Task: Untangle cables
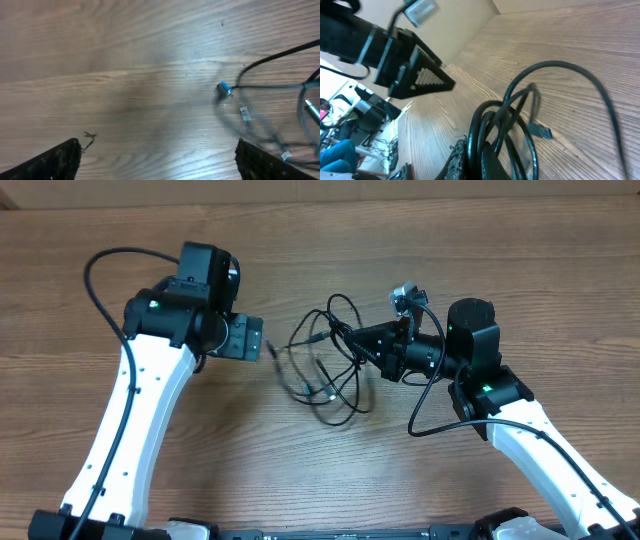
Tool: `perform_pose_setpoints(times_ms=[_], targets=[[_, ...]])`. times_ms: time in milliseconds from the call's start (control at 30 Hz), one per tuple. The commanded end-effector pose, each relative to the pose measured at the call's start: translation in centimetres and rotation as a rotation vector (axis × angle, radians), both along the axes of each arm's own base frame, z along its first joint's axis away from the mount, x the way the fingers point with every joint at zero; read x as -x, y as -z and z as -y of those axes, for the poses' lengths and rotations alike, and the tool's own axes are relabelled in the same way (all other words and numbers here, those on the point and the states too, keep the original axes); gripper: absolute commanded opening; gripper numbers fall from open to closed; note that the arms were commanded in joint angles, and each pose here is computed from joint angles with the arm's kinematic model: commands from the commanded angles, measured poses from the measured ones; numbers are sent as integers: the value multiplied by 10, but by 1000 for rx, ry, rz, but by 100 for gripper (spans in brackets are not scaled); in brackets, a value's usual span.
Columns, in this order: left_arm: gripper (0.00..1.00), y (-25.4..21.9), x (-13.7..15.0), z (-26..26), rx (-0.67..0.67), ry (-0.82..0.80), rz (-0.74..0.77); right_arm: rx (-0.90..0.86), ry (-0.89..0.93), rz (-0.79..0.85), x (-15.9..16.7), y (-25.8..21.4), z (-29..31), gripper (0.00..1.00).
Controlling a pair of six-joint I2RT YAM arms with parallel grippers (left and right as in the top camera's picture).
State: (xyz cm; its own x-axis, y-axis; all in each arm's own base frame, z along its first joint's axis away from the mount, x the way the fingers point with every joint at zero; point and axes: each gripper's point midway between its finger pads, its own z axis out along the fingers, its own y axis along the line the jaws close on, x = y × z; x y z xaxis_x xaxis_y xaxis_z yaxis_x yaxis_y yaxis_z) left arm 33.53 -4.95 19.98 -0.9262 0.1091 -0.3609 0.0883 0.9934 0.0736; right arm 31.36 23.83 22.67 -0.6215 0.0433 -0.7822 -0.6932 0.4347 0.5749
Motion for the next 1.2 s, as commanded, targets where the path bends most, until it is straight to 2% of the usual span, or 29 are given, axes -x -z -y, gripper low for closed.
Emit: perform_pose_setpoints(times_ms=[0,67,167,300,400,700,1000,1167], targets=[[100,-19,-1,-20,-98,-23,54,-4,-2,27,-2,-6,0,4],[100,-18,1,-21,-91,-35,43,-7,-9,26,-1,-6,0,4],[99,-16,1,-5,-10,6,36,-9,-16,26,0,-7,-1,4],[100,-22,4,49,203,311,43,-19,-43,24,5,-8,-3,4],[99,-29,5,69,285,432,68,-40,-95,30,12,-13,-6,4],[100,-25,3,80,314,477,67,-123,-275,116,38,-38,-15,4],[99,-25,4,90,339,506,62,-136,-279,116,39,-42,-16,4],[100,-28,1,96,340,538,90,-192,-365,131,52,-59,-18,4]])
